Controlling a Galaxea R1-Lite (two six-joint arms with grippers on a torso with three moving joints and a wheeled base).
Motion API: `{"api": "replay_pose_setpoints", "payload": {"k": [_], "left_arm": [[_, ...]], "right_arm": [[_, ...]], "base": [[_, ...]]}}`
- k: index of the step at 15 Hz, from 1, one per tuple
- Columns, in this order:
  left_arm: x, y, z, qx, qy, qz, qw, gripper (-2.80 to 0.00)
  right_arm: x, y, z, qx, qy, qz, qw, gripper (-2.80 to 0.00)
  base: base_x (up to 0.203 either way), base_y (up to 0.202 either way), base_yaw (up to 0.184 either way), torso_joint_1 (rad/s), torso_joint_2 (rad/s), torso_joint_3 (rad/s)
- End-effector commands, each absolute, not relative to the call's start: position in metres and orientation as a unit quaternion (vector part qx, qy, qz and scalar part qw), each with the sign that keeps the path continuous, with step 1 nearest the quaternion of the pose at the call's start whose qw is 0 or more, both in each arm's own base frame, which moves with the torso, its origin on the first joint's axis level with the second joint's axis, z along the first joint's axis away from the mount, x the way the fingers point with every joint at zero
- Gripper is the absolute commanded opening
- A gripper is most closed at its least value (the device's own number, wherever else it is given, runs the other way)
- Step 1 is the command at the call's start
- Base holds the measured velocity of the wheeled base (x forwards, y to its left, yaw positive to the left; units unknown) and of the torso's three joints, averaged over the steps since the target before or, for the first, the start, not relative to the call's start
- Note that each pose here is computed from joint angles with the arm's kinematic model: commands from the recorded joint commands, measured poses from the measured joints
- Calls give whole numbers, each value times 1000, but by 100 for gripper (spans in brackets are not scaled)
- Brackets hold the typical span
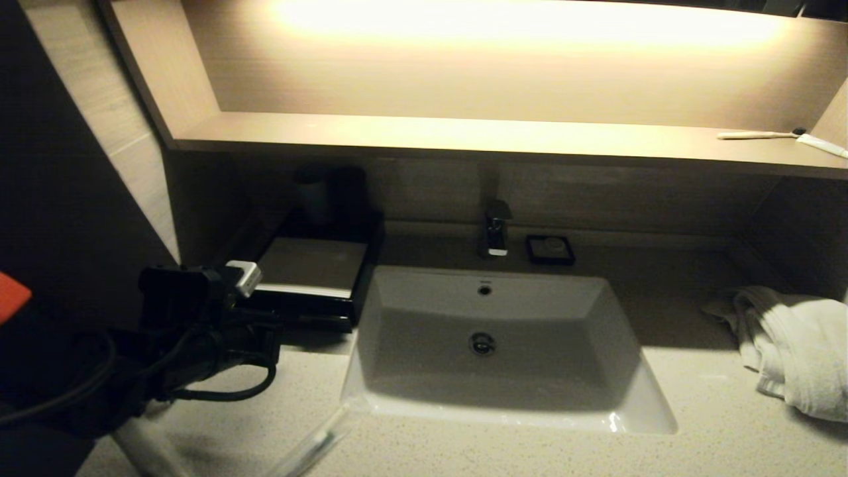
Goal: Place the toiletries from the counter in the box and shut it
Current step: Open the drawer
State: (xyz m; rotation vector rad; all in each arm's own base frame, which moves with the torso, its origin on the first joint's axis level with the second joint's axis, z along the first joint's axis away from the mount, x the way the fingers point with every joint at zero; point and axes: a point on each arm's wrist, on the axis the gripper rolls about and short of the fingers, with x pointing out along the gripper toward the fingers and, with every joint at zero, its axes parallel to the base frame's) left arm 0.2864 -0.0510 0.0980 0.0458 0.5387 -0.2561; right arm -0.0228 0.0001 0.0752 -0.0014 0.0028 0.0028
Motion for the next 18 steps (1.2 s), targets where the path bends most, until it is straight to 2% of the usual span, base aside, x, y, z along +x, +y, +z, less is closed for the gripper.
{"api": "replay_pose_setpoints", "payload": {"k": [1, 18], "left_arm": [[288, -52, 97, 24, 265, -122, 956, -280], [300, -60, 88, 29, 236, -104, 966, -280]], "right_arm": [[-23, 0, 75, -1, 2, 2, 1000, -280], [-23, 0, 75, -1, 2, 2, 1000, -280]], "base": [[0, 0, 0, 0, 0, 0], [0, 0, 0, 0, 0, 0]]}}
